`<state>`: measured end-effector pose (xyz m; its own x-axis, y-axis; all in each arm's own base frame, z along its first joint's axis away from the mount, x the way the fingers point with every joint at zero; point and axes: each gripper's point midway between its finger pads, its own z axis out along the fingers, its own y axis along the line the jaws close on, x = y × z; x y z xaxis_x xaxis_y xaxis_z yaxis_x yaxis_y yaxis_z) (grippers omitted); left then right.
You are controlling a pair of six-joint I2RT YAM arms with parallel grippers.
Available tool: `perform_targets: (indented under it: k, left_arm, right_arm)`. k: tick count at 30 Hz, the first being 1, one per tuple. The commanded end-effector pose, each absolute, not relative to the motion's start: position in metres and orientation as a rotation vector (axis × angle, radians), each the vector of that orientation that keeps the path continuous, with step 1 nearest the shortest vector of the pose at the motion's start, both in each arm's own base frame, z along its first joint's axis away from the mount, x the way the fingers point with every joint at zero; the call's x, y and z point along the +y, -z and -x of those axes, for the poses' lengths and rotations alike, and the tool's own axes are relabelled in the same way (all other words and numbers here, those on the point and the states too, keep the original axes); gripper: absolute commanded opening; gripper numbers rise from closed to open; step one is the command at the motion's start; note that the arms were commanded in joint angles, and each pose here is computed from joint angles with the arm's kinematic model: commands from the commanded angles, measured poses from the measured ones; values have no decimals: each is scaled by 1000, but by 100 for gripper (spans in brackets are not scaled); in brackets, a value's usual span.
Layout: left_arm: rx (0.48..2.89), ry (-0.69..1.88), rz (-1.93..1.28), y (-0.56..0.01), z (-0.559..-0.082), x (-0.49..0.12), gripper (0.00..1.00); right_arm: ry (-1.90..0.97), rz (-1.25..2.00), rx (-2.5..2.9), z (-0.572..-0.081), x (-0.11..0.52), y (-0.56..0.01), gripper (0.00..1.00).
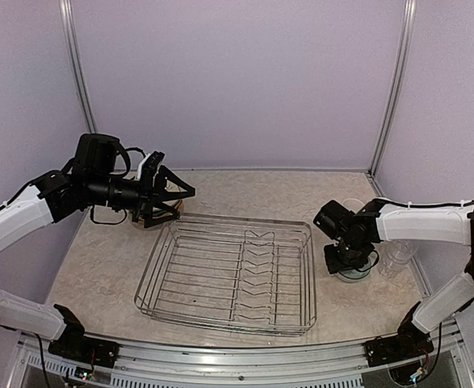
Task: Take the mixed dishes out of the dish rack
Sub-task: Place the bowl at the center of the board, then reset both arms
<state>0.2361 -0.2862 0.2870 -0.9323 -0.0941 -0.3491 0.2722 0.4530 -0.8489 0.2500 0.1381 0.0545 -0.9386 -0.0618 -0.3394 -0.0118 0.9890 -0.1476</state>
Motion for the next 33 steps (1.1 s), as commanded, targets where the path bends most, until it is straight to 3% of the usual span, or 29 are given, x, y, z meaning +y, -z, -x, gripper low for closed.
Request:
perform_targets:
  k: [1, 10, 19, 33]
  left_arm:
    - [2285, 1373, -174, -316, -235, -269, 96]
    - [2130, 1150, -146, -369, -234, -224, 99]
    - [1872, 982, -82, -432, -216, -170, 99]
    - [1496, 744, 48, -500, -160, -73, 99]
  right_arm:
    - [152, 18, 2715, -257, 137, -88, 51]
    - [63, 18, 2497, -269, 131, -180, 81]
    - [-130, 114, 2132, -281, 138, -313, 99]
    - [-468, 325, 1481, -225, 145, -481, 100]
